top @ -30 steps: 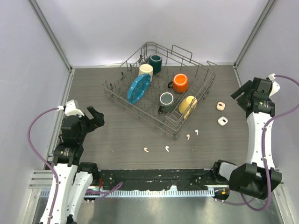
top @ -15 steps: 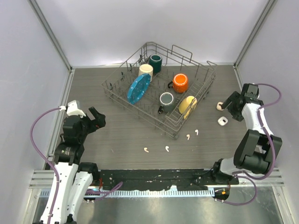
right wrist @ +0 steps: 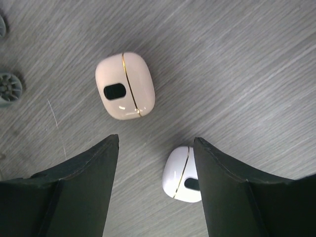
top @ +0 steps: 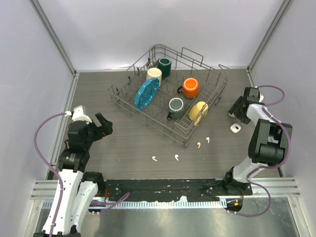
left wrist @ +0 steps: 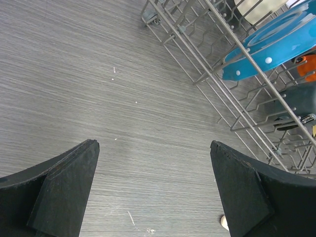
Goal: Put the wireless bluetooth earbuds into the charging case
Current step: Pick up the charging case at the center of the board.
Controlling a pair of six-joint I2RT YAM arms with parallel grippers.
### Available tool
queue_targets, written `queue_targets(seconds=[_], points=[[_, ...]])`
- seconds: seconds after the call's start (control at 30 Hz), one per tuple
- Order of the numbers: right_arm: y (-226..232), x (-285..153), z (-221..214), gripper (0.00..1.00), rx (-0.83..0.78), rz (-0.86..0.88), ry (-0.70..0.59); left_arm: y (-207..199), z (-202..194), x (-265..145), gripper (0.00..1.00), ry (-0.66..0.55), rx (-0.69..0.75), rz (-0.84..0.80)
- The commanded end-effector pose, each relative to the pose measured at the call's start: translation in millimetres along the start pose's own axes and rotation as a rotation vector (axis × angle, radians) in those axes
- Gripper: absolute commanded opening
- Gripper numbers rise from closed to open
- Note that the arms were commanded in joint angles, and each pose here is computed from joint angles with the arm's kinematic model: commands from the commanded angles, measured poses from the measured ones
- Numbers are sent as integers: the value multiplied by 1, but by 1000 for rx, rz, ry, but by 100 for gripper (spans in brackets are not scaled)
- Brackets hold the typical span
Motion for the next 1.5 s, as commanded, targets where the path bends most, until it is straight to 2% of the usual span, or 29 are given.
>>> queue_targets(seconds=[0.0, 0.23, 0.6, 0.93, 1.17, 1.3, 1.33, 1.37, 1.47], points=[[4, 9, 29, 67, 9, -32, -135, -5, 3, 2, 100, -7, -8, -29], [19, 24, 41, 69, -39, 26, -134, -6, 4, 3, 100, -3, -4, -26], [25, 40, 32, 69, -116, -53, -93, -8, 10, 9, 100, -26, 9, -22], [26, 50, 23, 72, -4, -149, -54, -8, 10, 12, 100, -11, 12, -16], [24, 53, 21, 66, -3, -164, -55, -8, 10, 12, 100, -12, 12, -14], [23, 53, 19, 55, -13, -165, -50, -8, 10, 12, 100, -12, 13, -15], [24, 53, 18, 48, -21, -157, -47, -8, 10, 11, 100, -14, 13, -17], [24, 52, 18, 37, -25, -153, -47, -8, 10, 11, 100, -15, 12, -16], [22, 40, 20, 25, -28, -138, -74, -9, 10, 11, 100, -10, 12, -20]])
Point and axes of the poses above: each gripper's point midway between its finger pads, its own x axis out along the fingers, its own y axis along the line the jaws close on, z = x × y, the point moved 7 cm from there along -x, back along the fingers, and after that the axes turned 11 degrees about -x, right-handed, at the moved point
